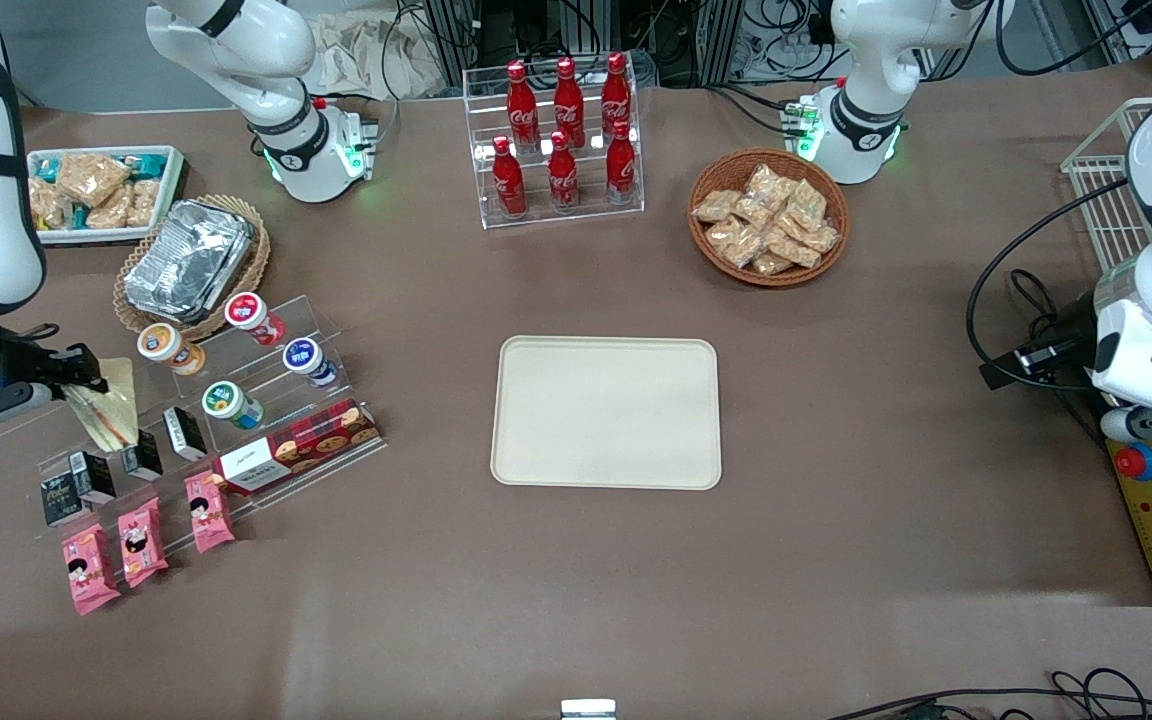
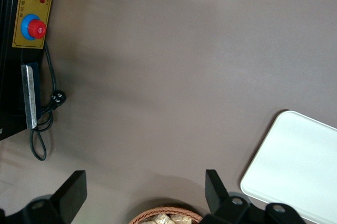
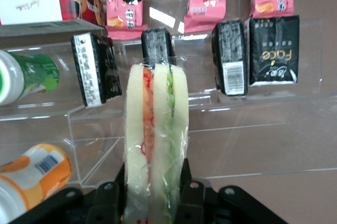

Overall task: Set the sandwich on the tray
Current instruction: 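Close the right gripper on the sandwich and lift it from the stand, then carry the held sandwich with the right gripper over the cream tray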

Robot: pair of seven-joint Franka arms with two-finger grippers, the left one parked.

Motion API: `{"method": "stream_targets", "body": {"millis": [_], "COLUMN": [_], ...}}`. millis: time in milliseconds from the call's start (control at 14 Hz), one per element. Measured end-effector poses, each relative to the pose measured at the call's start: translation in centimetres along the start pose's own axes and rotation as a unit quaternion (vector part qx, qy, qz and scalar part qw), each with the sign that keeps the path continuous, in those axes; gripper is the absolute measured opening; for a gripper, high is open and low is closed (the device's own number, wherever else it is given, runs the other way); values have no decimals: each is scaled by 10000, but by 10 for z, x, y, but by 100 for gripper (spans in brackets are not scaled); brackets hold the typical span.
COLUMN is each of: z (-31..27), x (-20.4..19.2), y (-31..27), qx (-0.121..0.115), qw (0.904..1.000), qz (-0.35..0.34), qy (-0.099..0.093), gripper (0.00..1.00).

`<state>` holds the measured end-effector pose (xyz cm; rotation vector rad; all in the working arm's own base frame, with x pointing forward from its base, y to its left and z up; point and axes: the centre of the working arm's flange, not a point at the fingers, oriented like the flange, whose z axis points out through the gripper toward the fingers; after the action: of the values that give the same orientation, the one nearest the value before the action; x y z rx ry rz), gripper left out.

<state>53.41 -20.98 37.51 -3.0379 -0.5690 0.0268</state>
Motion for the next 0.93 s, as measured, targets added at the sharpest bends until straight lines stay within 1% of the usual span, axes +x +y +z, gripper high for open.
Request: {"method": "stream_targets", "body": {"millis": [143, 500, 714, 929], "z": [-24, -120, -135, -126], "x": [12, 58, 96, 140], "y": [-2, -31, -85, -163], "qx": [12, 87, 169, 206], "qw": [10000, 9985, 9937, 9828], "qz": [-89, -534, -1094, -1819], "qy": [9, -32, -141, -232], "gripper": [37, 37, 37, 37]}}
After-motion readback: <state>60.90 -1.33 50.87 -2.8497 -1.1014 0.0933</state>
